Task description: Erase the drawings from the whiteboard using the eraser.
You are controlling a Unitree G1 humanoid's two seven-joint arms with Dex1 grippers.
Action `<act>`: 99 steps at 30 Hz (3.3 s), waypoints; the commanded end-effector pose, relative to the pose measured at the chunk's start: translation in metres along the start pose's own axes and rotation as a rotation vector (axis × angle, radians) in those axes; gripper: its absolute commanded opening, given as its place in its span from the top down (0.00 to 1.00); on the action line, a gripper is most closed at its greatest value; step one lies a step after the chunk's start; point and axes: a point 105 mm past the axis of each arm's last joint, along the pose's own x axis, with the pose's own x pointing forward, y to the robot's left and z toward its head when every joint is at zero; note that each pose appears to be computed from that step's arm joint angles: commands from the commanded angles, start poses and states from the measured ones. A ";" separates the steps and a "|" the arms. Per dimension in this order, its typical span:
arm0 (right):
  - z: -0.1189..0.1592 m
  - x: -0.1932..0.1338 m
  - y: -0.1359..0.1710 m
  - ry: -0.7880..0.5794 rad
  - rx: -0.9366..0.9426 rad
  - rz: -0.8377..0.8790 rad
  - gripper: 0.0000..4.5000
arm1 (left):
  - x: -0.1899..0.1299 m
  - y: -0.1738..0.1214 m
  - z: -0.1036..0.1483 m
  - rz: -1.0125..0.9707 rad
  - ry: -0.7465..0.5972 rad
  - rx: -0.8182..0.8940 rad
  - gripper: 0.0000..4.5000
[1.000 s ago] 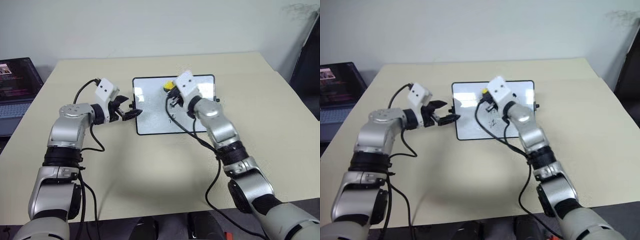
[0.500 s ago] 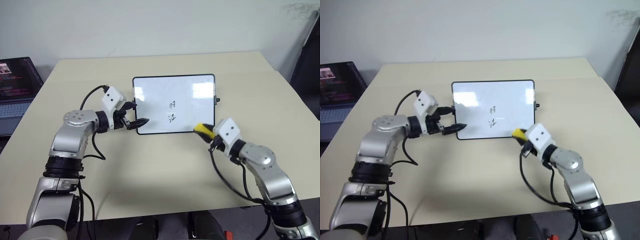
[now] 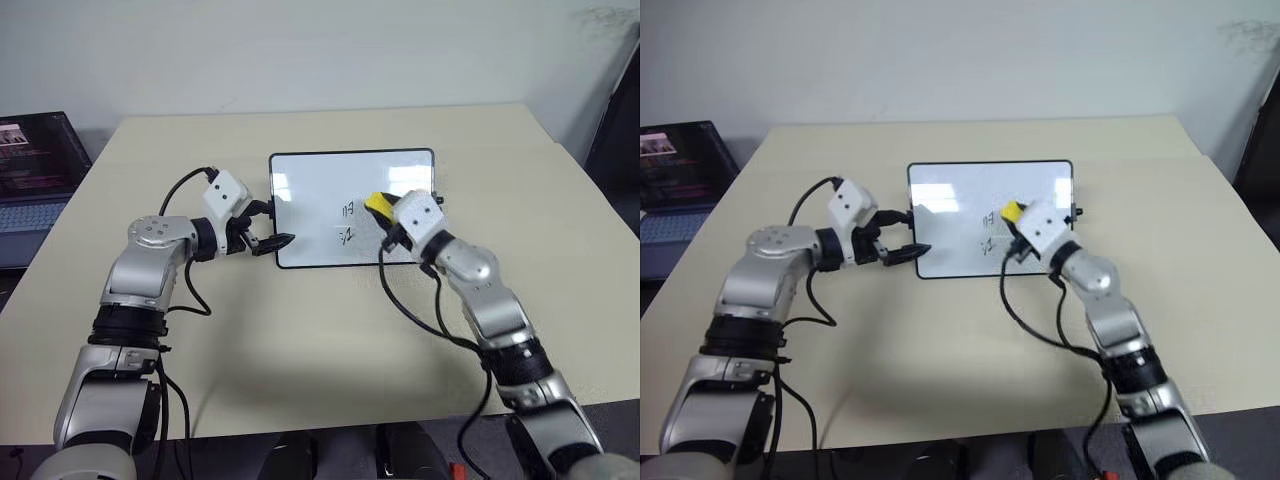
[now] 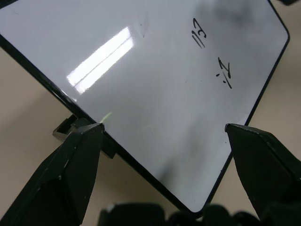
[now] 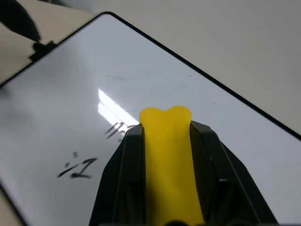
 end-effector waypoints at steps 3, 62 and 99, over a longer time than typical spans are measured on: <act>0.012 0.028 -0.007 -0.031 -0.063 -0.042 0.78 | -0.006 0.005 0.018 0.009 -0.047 0.024 0.00; -0.043 0.028 0.023 0.198 -0.139 0.179 0.78 | -0.021 0.016 -0.007 0.074 0.009 -0.073 0.00; 0.014 -0.054 0.013 -0.063 0.210 0.175 0.78 | -0.024 -0.017 0.007 -0.005 -0.143 -0.094 0.00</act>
